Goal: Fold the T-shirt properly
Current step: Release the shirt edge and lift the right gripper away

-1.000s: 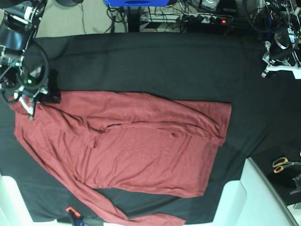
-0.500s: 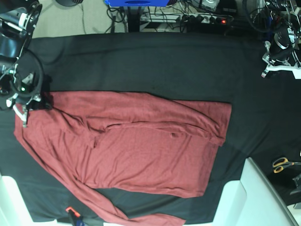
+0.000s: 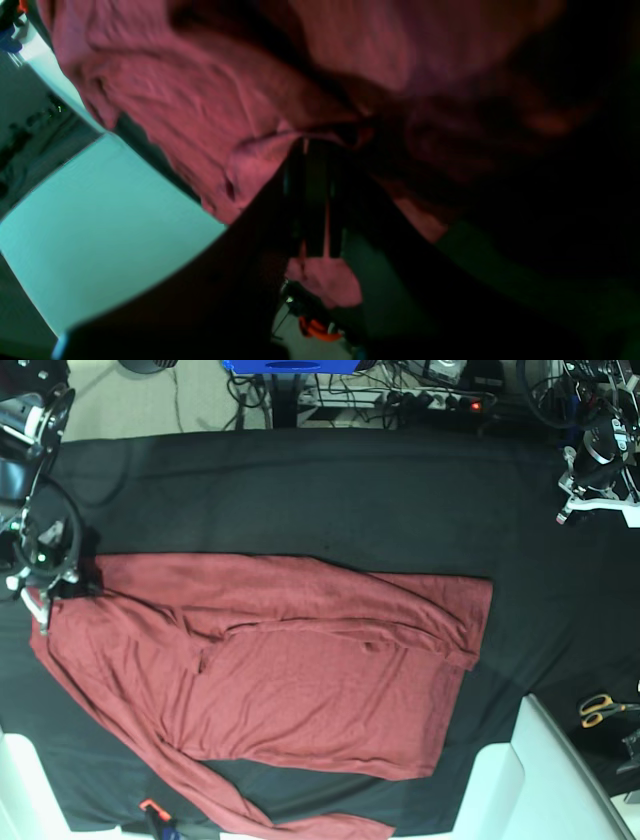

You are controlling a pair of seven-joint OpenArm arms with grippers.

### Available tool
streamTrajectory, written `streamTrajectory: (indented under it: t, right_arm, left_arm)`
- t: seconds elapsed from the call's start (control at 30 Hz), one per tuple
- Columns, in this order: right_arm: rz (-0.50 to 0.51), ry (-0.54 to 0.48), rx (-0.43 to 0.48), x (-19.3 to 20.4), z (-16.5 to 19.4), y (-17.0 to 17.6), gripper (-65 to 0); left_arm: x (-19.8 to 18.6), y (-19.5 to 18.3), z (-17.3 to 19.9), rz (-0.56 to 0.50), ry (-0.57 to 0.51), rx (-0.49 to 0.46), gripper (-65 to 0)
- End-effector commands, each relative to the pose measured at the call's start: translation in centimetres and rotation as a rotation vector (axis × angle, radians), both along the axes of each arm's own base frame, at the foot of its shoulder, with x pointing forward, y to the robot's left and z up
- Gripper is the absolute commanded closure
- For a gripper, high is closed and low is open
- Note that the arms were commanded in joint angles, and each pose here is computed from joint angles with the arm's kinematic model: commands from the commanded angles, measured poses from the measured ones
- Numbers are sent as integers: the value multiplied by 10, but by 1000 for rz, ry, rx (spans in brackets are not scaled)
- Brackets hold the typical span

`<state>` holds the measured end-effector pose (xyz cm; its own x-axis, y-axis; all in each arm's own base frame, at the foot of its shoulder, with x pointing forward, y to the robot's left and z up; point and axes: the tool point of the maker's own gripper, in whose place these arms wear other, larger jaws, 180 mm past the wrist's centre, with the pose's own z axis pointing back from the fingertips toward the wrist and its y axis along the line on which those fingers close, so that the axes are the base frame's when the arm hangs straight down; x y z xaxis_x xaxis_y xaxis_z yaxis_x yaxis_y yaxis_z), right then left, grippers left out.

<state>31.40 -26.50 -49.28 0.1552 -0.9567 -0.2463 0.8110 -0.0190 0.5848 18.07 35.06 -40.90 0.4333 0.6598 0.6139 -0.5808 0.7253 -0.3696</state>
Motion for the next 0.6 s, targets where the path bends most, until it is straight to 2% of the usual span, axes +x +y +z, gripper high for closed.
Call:
streamTrajectory:
  t: [0.0, 0.23, 0.43, 0.57]
  right_arm:
    - [-8, -50, -25, 16, 18, -16, -2]
    - [-15, -100, -46, 39, 38, -27, -5]
    - [14, -119, -129, 56, 52, -38, -8]
    - [109, -244, -47, 64, 97, -22, -6]
  left_arm:
    - [7, 5, 11, -8, -36, 24, 0]
    - [8, 5, 12, -7, -40, 25, 0]
    - [8, 6, 13, -4, -40, 26, 0]
    - [8, 5, 12, -8, -39, 25, 0]
